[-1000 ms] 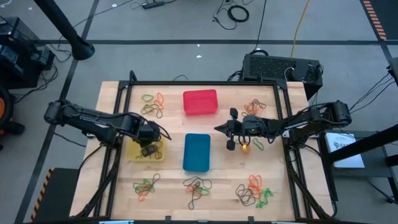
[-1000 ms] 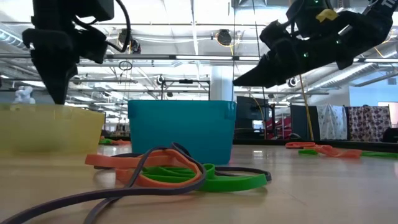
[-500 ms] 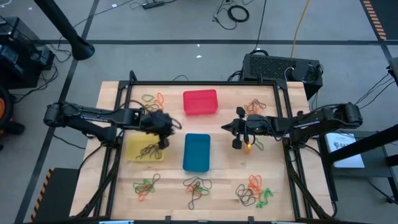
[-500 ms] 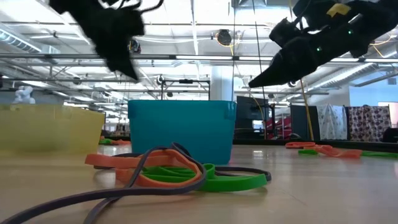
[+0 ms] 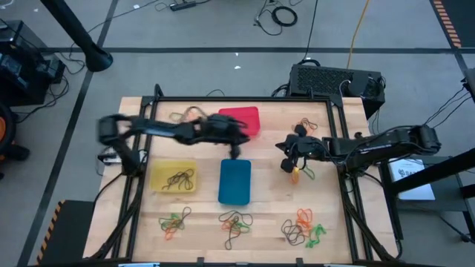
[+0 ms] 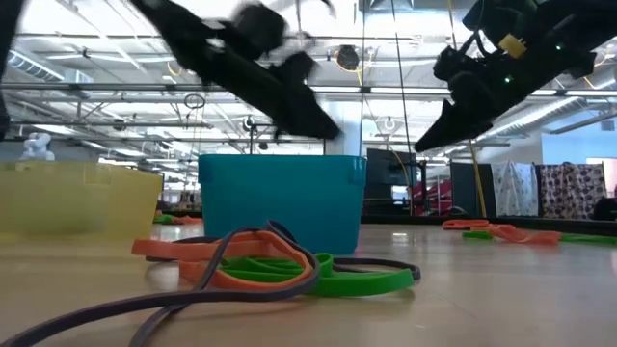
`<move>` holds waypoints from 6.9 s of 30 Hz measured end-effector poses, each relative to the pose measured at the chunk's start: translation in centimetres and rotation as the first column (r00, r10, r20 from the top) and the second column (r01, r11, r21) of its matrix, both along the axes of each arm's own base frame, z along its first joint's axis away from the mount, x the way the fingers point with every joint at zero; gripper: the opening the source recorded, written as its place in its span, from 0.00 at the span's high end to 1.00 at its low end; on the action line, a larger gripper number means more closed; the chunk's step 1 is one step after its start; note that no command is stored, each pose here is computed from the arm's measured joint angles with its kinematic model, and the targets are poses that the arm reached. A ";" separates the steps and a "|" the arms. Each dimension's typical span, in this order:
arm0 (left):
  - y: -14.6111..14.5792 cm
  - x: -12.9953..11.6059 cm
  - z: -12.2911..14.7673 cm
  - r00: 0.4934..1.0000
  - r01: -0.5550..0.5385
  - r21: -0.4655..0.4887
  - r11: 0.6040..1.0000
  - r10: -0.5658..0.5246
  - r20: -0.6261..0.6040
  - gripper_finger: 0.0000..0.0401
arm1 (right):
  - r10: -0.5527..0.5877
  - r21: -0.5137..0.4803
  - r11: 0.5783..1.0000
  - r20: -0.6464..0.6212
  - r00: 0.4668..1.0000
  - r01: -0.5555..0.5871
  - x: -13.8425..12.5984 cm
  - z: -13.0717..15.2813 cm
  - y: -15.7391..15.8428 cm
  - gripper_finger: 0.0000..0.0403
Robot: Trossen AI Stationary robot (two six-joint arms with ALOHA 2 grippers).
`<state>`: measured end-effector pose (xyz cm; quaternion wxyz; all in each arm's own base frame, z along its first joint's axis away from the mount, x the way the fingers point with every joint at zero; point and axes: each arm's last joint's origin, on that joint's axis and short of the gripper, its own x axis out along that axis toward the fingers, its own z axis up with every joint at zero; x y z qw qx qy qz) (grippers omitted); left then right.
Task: Sort rubber bands into baskets
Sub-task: Put the purple rubber band into the yellow bin
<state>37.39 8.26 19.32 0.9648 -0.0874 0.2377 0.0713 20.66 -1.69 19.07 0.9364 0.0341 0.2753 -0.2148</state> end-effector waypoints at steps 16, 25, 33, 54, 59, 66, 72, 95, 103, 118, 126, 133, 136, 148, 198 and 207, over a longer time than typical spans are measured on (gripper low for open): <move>2.4 17.4 -6.7 0.983 0.173 0.242 0.955 -0.152 -0.103 0.81 | -0.327 0.025 0.941 -0.170 0.929 0.336 -4.2 -0.5 -0.4 1.00; 4.1 19.9 -7.2 0.994 0.105 0.337 0.936 -0.084 -0.076 0.81 | -0.416 0.028 0.902 -0.208 0.885 0.431 -5.5 -1.0 0.3 1.00; 5.7 19.5 -8.2 0.983 0.163 0.261 0.951 -0.134 -0.126 0.81 | -0.395 0.043 0.911 -0.189 0.899 0.409 -5.3 -1.3 0.6 1.00; 5.9 19.5 -10.2 0.979 0.165 0.259 0.952 -0.127 -0.157 0.88 | -0.344 0.053 0.934 -0.141 0.929 0.354 -4.7 -0.9 0.7 1.00; 6.0 19.4 -10.2 0.980 0.155 0.256 0.954 -0.116 -0.160 0.98 | -0.342 0.051 0.935 -0.141 0.929 0.352 -4.7 -0.9 0.7 1.00; 4.4 18.6 -7.4 0.952 0.219 0.231 0.948 -0.155 -0.264 0.99 | -0.333 0.066 0.934 -0.206 0.920 0.352 -5.2 -1.3 0.7 1.00; 2.0 17.1 -1.1 0.920 0.297 0.223 0.929 -0.215 -0.327 1.00 | -0.347 0.069 0.927 -0.215 0.913 0.369 -5.3 -1.4 0.7 1.00; 2.8 19.3 -6.7 0.961 0.238 0.380 0.894 -0.161 -0.224 0.70 | -0.331 0.084 0.931 -0.224 0.917 0.356 -5.3 -1.4 0.8 1.00; 3.6 19.6 -7.6 0.984 0.139 0.359 0.923 -0.089 -0.152 0.48 | -0.336 0.091 0.928 -0.215 0.917 0.361 -5.3 -1.4 0.8 1.00; 5.8 19.6 -9.7 0.989 0.098 0.234 0.967 -0.068 -0.131 0.47 | -0.330 0.115 0.930 -0.161 0.930 0.350 -4.8 -1.1 0.8 1.00; 5.1 19.5 -10.0 0.979 0.157 0.193 0.969 -0.126 -0.162 0.60 | -0.325 0.118 0.932 -0.149 0.934 0.343 -4.7 -1.0 0.8 1.00; 5.2 19.4 -10.1 0.980 0.149 0.140 0.979 -0.128 -0.150 0.94 | -0.293 0.148 0.938 -0.144 0.945 0.313 -4.5 -0.9 0.9 1.00; 5.2 19.4 -10.0 0.979 0.156 0.132 0.979 -0.136 -0.151 0.98 | -0.247 0.180 0.945 -0.163 0.955 0.275 -4.5 -1.0 1.1 1.00; 3.9 17.7 -3.1 0.953 0.218 0.130 0.967 -0.182 -0.242 1.00 | -0.167 0.213 0.954 -0.206 0.964 0.211 -4.6 -1.2 1.7 1.00; -11.3 -4.8 17.3 0.605 0.172 0.027 0.985 -0.084 -0.792 1.00 | 0.245 0.000 0.967 0.270 0.931 -0.254 2.1 0.7 3.9 1.00; -12.2 -12.1 15.0 0.533 -0.024 0.021 0.999 0.031 -0.845 1.00 | 0.289 -0.030 0.954 0.359 0.887 -0.298 2.4 1.7 4.1 1.00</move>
